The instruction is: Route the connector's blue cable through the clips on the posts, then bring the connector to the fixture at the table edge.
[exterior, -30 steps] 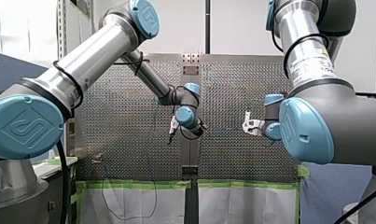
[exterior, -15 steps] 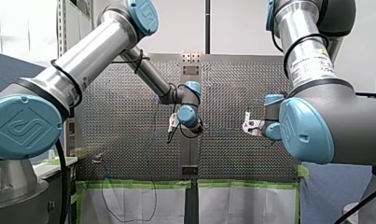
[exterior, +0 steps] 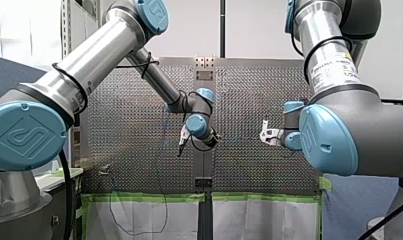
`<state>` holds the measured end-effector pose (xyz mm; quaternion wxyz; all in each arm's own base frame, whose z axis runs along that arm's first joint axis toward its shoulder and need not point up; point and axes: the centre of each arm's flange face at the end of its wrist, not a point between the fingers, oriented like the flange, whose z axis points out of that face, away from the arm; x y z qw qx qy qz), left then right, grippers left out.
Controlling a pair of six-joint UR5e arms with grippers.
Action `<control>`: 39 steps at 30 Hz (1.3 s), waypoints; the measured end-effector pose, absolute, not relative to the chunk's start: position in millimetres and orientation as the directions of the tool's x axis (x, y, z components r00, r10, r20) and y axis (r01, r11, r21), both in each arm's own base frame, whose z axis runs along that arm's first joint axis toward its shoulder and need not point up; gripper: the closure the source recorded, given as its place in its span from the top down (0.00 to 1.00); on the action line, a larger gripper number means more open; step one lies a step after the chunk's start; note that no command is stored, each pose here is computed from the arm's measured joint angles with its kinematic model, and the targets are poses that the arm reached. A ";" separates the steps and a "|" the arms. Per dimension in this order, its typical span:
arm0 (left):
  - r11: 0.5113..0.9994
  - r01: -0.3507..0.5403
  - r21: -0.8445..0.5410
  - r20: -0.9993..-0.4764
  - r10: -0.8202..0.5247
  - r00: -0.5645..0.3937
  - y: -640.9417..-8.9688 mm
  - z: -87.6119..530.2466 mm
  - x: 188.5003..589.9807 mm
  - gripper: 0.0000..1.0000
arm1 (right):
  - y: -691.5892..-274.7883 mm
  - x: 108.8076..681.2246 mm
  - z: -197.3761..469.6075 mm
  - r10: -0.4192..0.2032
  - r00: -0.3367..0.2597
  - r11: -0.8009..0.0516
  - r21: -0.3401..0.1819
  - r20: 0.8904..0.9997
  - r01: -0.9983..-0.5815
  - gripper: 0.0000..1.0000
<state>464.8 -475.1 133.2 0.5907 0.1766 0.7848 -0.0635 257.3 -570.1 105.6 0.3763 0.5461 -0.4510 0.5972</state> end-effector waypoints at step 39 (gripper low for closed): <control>0.928 0.361 0.096 -0.962 0.179 -0.204 -484.9 152.0 446.9 1.00 | -570.0 258.1 105.2 -0.045 -0.126 -0.317 -0.134 0.991 -0.939 0.00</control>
